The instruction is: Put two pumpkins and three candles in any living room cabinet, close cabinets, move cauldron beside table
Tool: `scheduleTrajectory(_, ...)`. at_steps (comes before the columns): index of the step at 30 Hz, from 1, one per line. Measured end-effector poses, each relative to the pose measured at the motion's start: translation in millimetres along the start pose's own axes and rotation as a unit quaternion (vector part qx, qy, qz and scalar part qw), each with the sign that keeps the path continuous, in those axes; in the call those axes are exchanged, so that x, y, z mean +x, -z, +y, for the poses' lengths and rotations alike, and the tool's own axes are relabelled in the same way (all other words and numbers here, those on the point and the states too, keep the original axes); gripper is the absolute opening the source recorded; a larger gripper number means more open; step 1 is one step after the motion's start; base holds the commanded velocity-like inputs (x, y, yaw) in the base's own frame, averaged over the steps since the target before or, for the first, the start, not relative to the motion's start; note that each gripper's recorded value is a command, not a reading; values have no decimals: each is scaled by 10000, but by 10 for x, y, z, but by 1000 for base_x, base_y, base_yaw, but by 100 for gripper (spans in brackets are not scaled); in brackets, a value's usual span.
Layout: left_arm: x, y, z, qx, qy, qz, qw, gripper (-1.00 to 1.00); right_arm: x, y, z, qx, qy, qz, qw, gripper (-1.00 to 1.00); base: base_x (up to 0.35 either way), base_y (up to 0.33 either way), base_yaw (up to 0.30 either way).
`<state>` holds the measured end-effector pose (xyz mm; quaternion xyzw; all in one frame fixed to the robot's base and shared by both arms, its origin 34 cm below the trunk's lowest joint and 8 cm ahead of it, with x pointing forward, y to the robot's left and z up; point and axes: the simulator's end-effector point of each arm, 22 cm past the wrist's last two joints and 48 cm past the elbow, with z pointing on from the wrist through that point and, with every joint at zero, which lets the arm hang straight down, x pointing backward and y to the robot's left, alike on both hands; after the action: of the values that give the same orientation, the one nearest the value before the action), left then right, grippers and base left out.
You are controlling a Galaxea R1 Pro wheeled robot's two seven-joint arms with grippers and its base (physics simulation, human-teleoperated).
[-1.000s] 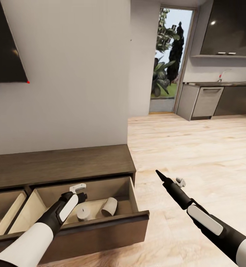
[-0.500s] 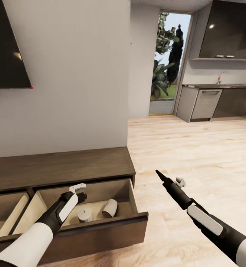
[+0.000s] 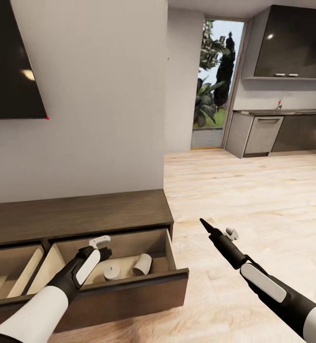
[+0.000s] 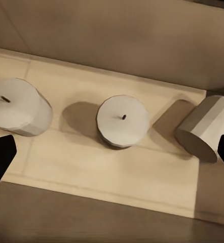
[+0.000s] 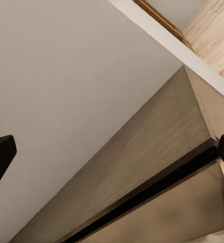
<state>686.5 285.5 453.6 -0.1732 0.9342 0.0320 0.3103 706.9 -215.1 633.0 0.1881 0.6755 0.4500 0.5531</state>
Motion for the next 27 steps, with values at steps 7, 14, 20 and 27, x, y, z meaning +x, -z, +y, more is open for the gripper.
scheduleTrajectory(7,-120,102,-12,-6,0,-1,10000,100,-97,-35,118,-4,1,4,10000,100,-8,0,0)
scheduleTrajectory(14,-229,202,-43,1,-1,6,10000,100,-191,-70,224,3,1,10,10000,100,-263,0,0)
scheduleTrajectory(20,-324,291,-68,5,-7,7,10000,100,-273,-100,323,5,-1,10,10000,100,-336,0,0)
scheduleTrajectory(27,-435,393,-88,5,-13,7,10000,100,-341,-131,445,-18,141,68,9999,100,-339,0,0)
